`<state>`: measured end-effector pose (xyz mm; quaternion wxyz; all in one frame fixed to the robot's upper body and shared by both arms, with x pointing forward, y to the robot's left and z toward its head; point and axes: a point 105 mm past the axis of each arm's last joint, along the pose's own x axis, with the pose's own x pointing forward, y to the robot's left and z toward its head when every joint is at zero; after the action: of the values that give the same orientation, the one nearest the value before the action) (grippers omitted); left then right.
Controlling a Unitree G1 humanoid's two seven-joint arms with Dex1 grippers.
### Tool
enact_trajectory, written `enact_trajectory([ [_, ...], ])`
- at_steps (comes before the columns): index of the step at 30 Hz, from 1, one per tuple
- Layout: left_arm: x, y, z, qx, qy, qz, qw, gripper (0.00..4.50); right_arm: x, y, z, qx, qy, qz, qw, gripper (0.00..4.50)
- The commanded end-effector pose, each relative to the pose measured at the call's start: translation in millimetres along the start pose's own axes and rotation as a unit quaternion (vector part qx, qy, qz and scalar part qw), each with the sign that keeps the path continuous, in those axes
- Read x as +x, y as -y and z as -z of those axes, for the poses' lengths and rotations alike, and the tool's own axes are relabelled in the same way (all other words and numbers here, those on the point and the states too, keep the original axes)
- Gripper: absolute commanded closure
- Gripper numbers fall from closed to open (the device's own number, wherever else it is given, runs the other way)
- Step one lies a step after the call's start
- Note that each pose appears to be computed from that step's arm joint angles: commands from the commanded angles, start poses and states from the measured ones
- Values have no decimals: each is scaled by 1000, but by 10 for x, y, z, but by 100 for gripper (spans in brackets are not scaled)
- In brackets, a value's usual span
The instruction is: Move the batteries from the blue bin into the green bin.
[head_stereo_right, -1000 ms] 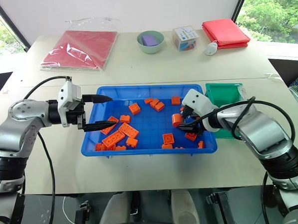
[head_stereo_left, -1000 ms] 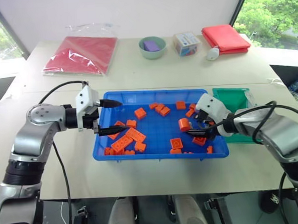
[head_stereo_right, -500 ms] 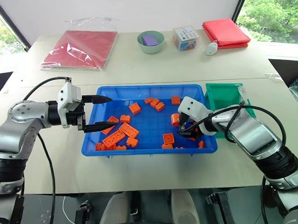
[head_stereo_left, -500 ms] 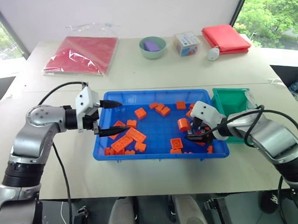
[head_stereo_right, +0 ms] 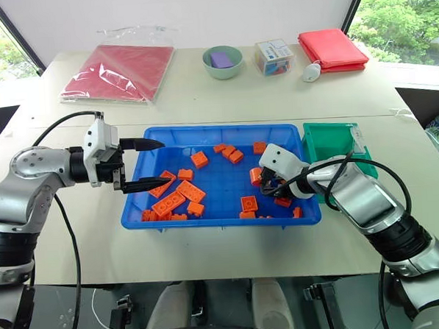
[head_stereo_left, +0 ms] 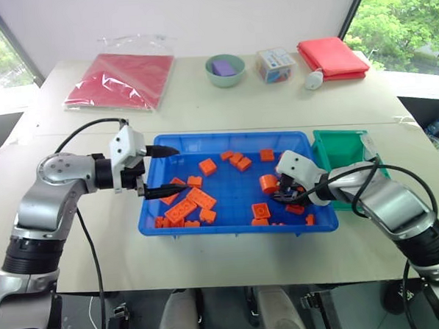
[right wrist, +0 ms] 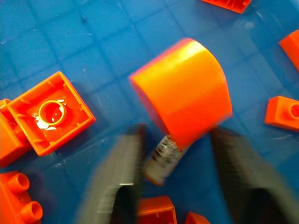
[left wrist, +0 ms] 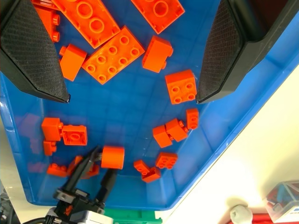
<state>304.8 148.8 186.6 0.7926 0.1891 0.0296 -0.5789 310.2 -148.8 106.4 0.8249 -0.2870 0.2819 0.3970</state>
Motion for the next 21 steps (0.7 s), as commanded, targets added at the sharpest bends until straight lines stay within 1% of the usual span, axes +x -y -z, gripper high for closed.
enact_trajectory([
  [1,-51,-41,-115,23,11,-10,1000,0,-19,11,31,4,-4,4,1000,439],
  [2,-53,-41,-115,23,11,-10,1000,0,-27,8,12,2,0,5,1000,447],
  [4,-51,-45,-115,23,11,-9,1000,0,-67,-1,-66,3,17,3,1000,447],
  [8,-46,-49,-112,23,11,-7,1000,0,-261,54,-322,17,64,2,998,447],
  [11,-41,-47,-107,22,11,-5,1000,0,-525,232,-507,36,101,27,994,447],
  [13,-41,-42,-101,21,10,-3,1000,0,-726,368,-568,50,118,49,991,447],
  [16,-46,-35,-83,20,9,0,1000,0,-1091,605,-508,73,121,99,985,447],
  [17,-48,-34,-77,19,8,0,1000,0,-1179,664,-436,78,114,115,984,447],
  [21,-59,-24,-52,16,5,5,1000,0,-1372,785,-218,99,95,149,979,447],
])
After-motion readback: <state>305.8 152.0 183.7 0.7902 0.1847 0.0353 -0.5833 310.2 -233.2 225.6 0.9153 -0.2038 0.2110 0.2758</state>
